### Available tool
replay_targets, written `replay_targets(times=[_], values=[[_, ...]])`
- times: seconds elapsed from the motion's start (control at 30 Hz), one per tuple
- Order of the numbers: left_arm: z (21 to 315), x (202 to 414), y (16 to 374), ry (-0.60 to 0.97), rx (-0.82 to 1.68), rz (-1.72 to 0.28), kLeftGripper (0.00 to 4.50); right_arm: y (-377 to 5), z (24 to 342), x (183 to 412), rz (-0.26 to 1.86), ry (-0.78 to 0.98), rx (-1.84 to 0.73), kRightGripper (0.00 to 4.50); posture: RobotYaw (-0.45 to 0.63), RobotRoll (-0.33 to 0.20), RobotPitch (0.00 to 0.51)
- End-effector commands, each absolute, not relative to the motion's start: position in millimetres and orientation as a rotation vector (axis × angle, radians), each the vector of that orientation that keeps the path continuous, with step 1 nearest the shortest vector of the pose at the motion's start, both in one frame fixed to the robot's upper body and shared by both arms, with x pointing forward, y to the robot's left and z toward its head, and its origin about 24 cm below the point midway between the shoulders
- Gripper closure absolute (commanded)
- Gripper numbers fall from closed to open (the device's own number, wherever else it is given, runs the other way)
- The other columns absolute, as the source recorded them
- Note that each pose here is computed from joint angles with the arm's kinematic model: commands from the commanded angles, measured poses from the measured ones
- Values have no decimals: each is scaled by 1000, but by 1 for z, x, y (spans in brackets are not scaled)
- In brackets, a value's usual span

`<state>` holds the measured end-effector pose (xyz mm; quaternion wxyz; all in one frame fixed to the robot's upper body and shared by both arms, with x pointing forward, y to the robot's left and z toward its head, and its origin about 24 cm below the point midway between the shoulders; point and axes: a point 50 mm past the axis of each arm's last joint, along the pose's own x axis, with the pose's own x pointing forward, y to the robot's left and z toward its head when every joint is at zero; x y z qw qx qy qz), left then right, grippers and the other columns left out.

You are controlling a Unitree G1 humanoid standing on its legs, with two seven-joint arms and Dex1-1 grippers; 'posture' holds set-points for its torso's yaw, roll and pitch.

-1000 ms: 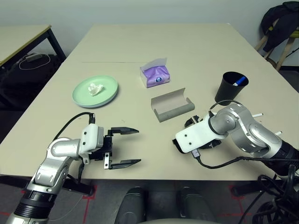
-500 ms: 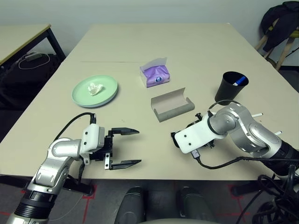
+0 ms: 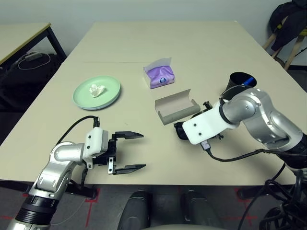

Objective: Organize and tidy the items on the table.

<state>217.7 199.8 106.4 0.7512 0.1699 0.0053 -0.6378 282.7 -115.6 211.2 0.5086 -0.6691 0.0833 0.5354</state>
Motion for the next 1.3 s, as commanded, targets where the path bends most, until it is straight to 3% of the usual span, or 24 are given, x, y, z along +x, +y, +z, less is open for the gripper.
replay_targets(times=[0.03,0.23,0.4,0.93,1.3], values=[[106,218,199,26,389,-1410,0,-122,221,296,1223,141,-1651,2764,45,0,69],[106,218,198,25,391,-1411,0,-121,235,333,1065,0,-1738,2764,47,0,64],[106,218,197,22,394,-1412,0,-113,234,347,1038,-87,-1765,2764,47,0,64],[106,217,198,24,398,-1406,0,-88,204,349,1175,-274,-1771,2764,70,0,58],[104,215,198,26,396,-1401,0,-81,189,353,1208,-300,-1790,2764,77,0,59]])
